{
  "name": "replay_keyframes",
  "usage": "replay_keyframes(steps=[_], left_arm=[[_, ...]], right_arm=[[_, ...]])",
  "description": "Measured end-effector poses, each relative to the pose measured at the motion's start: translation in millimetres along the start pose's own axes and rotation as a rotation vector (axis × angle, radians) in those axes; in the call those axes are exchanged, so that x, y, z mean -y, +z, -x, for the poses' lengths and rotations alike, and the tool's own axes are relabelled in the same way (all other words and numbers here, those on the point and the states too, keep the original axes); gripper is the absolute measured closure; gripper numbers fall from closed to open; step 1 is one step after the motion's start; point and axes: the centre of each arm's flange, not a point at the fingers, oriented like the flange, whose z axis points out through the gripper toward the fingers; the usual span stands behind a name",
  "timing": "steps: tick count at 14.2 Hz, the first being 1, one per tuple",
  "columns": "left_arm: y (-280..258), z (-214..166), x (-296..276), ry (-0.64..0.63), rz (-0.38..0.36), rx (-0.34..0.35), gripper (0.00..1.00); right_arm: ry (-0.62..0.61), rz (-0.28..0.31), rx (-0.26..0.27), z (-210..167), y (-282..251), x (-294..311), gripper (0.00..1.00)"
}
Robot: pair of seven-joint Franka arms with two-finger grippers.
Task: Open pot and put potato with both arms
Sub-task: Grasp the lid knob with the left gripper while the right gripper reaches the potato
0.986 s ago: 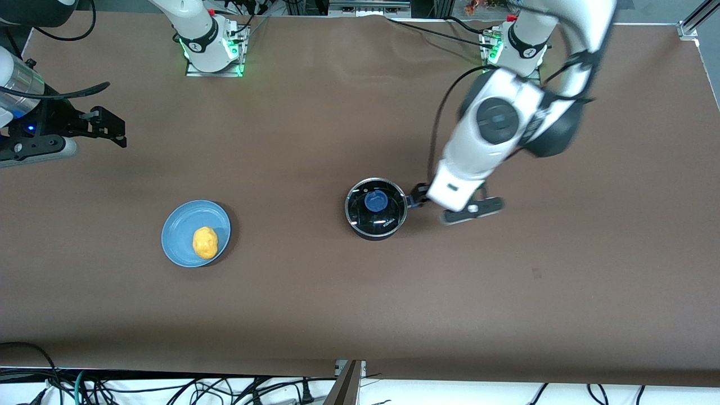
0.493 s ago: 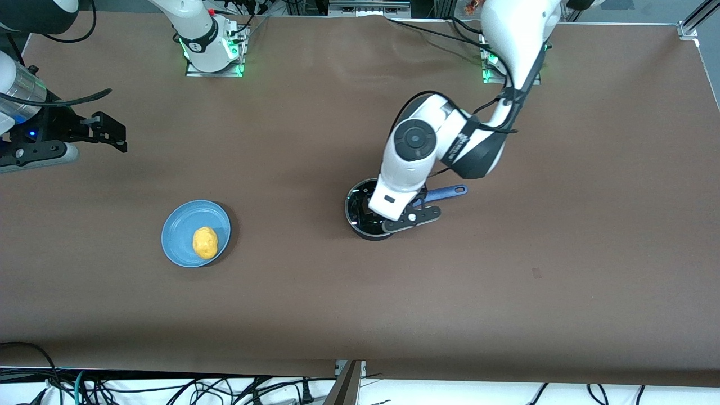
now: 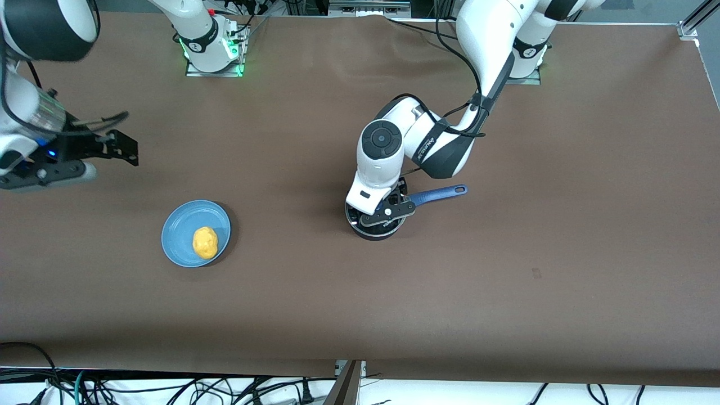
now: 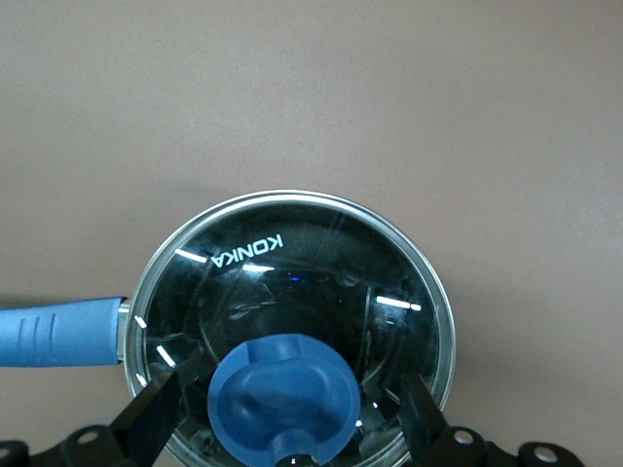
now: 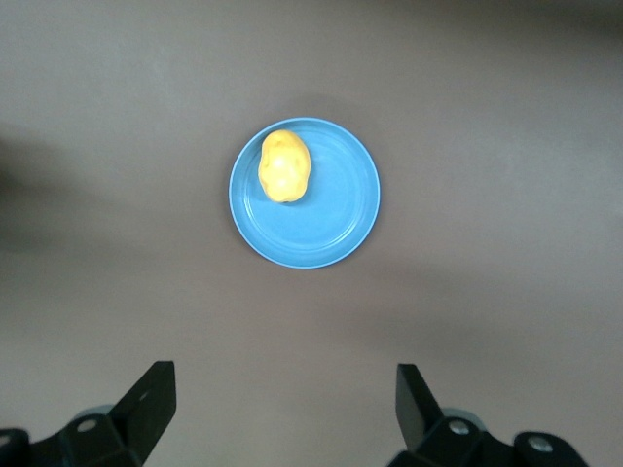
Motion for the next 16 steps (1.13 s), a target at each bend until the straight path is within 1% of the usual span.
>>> replay_keyframes(steps=[3,5,7,8,9,10,11,12,13,14,15,16], left_arm=[[4,2,1,0.002,-0.009,0.006,0.00],[9,8,0,0.009,-0.017,0.012,0.00],[13,16,-4,0.022,-0.023,0.015,0.00],[14,20,-5,0.027,-0.025,0.017,0.04],[14,22,-6,0.030,-0.026,0.017,0.04],[15,23,-7,0.031,-0.026,0.018,0.09],[15,23,-7,0.031,-0.027,0.018,0.17],[15,23,-7,0.031,-0.028,0.019,0.17],[17,23,-6,0.031,-0.032,0.021,0.26],[19,24,-5,0.031,-0.037,0.024,0.31],[20,24,-4,0.031,-0.039,0.025,0.33],[20,24,-4,0.031,-0.042,0.027,0.41]], right_arm=[[-0.001,-0.003,0.032,-8,19,0,0.00],[0.000,-0.004,0.044,-10,25,-1,0.00],[0.000,-0.006,0.068,-15,40,-2,0.00],[0.000,-0.009,0.080,-19,51,-2,0.00],[0.000,-0.013,0.082,-27,66,-2,0.00],[-0.001,-0.017,0.073,-36,84,-1,0.00],[-0.003,-0.018,0.060,-45,105,0,0.00],[-0.006,-0.017,0.050,-52,128,2,0.00],[-0.010,-0.017,0.043,-59,154,4,0.00],[-0.014,-0.017,0.037,-65,180,6,0.00],[-0.018,-0.017,0.026,-72,204,9,0.00],[-0.023,-0.016,0.009,-80,224,15,0.00]])
